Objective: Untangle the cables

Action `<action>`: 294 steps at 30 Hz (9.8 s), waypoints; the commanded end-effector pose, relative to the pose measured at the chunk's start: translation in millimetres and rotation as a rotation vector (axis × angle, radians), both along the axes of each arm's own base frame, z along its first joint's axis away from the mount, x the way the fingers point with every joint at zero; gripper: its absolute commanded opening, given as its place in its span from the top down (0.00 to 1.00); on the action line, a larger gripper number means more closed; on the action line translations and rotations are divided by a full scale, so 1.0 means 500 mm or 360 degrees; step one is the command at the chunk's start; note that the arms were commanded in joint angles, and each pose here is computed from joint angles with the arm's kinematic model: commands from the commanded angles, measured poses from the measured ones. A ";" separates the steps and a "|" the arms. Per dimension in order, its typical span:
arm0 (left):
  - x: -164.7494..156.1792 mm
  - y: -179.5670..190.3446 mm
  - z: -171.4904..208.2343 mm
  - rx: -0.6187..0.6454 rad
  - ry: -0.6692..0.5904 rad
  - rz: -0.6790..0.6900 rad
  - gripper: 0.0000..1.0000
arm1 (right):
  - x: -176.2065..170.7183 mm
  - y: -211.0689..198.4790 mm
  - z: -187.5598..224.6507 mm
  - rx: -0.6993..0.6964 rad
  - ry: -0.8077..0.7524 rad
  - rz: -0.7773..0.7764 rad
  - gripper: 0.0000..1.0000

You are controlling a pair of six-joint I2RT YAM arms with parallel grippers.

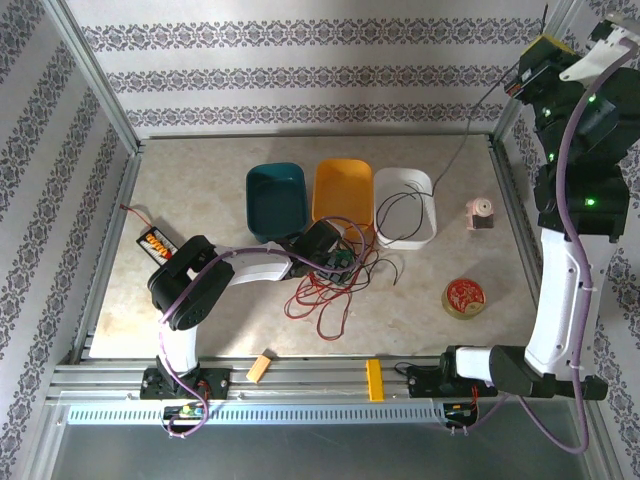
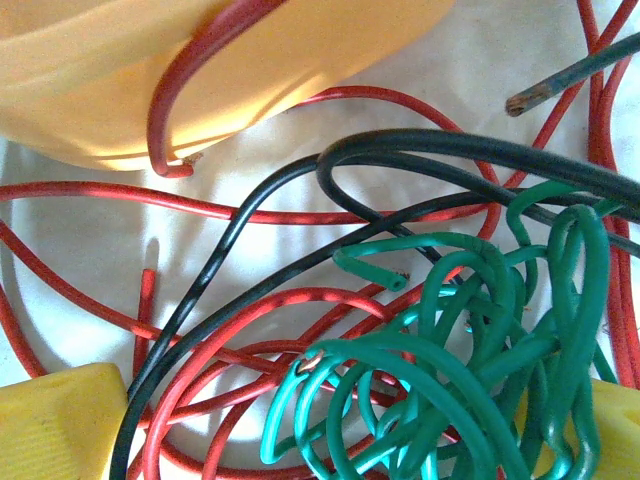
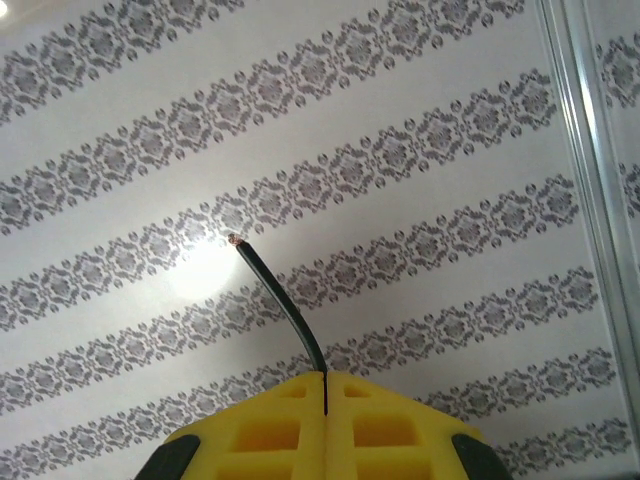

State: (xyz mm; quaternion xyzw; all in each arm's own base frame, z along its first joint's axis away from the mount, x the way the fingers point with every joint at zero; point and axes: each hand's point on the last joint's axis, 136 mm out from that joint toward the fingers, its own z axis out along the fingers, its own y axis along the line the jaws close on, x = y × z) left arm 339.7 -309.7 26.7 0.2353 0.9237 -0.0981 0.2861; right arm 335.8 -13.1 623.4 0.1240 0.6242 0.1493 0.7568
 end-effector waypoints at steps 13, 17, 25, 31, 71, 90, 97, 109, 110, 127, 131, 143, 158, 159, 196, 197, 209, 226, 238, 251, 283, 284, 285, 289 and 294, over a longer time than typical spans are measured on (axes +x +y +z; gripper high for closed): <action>-0.079 0.121 -0.107 0.0399 0.0292 0.0046 0.01 | 0.124 0.026 -0.178 0.0061 0.0310 0.0092 1.00; -0.077 0.118 -0.107 0.0400 0.0293 0.0042 0.01 | 0.126 0.035 -0.180 -0.0015 0.0318 0.0064 1.00; -0.073 0.114 -0.104 0.0392 0.0289 0.0046 0.01 | 0.099 0.026 -0.095 -0.0160 0.0173 -0.0062 1.00; -0.074 0.113 -0.105 0.0390 0.0294 0.0043 0.01 | 0.063 0.051 -0.022 -0.0295 -0.0005 -0.0089 1.00; -0.070 0.111 -0.104 0.0395 0.0286 0.0044 0.01 | 0.140 0.092 -0.841 -0.0007 0.1338 -0.0133 1.00; -0.071 0.110 -0.102 0.0390 0.0284 0.0039 0.01 | 0.258 0.044 -0.920 -0.0203 0.1491 -0.0450 1.00; -0.071 0.109 -0.101 0.0394 0.0286 0.0034 0.01 | 0.305 0.031 -0.947 -0.0374 0.1548 -0.0658 1.00; -0.070 0.108 -0.102 0.0401 0.0297 0.0030 0.01 | 0.338 0.129 -1.017 -0.0478 0.1695 -0.0387 0.82; -0.071 0.108 -0.102 0.0400 0.0297 0.0029 0.01 | 0.334 0.133 -1.019 -0.0442 0.1701 -0.0363 0.77; -0.062 0.091 -0.084 0.0349 0.0283 -0.0001 0.01 | 0.202 0.184 -0.909 -0.0075 0.1517 0.0030 0.42; -0.056 0.078 -0.067 0.0221 0.0286 -0.0002 0.01 | 0.104 0.236 -0.924 -0.0104 0.1541 0.0247 0.42; -0.048 0.070 -0.052 0.0157 0.0269 0.0004 0.01 | -0.135 0.370 -1.083 -0.0256 0.1906 0.0822 0.42; -0.046 0.075 -0.049 0.0158 0.0256 0.0033 0.01 | -0.129 0.375 -1.183 -0.0349 0.2133 0.0672 0.47; -0.046 0.076 -0.050 0.0161 0.0255 0.0034 0.01 | -0.125 0.373 -1.180 -0.0344 0.2119 0.0657 0.48; -0.049 0.082 -0.053 0.0173 0.0251 0.0041 0.01 | -0.041 0.356 -1.189 -0.0134 0.2077 0.0529 0.91; -0.050 0.083 -0.053 0.0174 0.0250 0.0041 0.01 | -0.042 0.344 -1.183 -0.0138 0.2062 0.0491 0.94; -0.048 0.080 -0.054 0.0173 0.0257 0.0041 0.01 | -0.086 0.111 -1.018 0.0015 0.1547 -0.0231 0.96; -0.044 0.080 -0.056 0.0179 0.0263 0.0053 0.01 | -0.144 -0.047 -0.824 0.0136 0.1140 -0.0588 0.98; -0.037 0.110 -0.054 0.0228 0.0217 0.0153 0.01 | -0.192 -0.145 -0.716 0.0134 0.0900 -0.0925 1.00; -0.037 0.117 -0.063 0.0204 0.0240 0.0166 0.01 | -0.199 -0.151 -0.422 0.0154 0.0424 -0.0774 1.00; -0.040 0.110 -0.070 0.0198 0.0265 0.0139 0.01 | -0.025 -0.096 -0.479 0.0088 0.0505 -0.0742 1.00; -0.040 0.109 -0.071 0.0199 0.0270 0.0136 0.01 | -0.030 -0.098 -0.504 0.0068 0.0547 -0.0791 1.00; -0.041 0.109 -0.071 0.0200 0.0272 0.0133 0.01 | -0.034 -0.101 -0.524 0.0047 0.0576 -0.0843 1.00; -0.039 0.105 -0.072 0.0198 0.0279 0.0130 0.01 | -0.042 -0.112 -0.593 -0.0004 0.0683 -0.0996 1.00; -0.039 0.107 -0.072 0.0202 0.0274 0.0136 0.01 | -0.044 -0.126 -0.638 0.0000 0.0697 -0.1150 1.00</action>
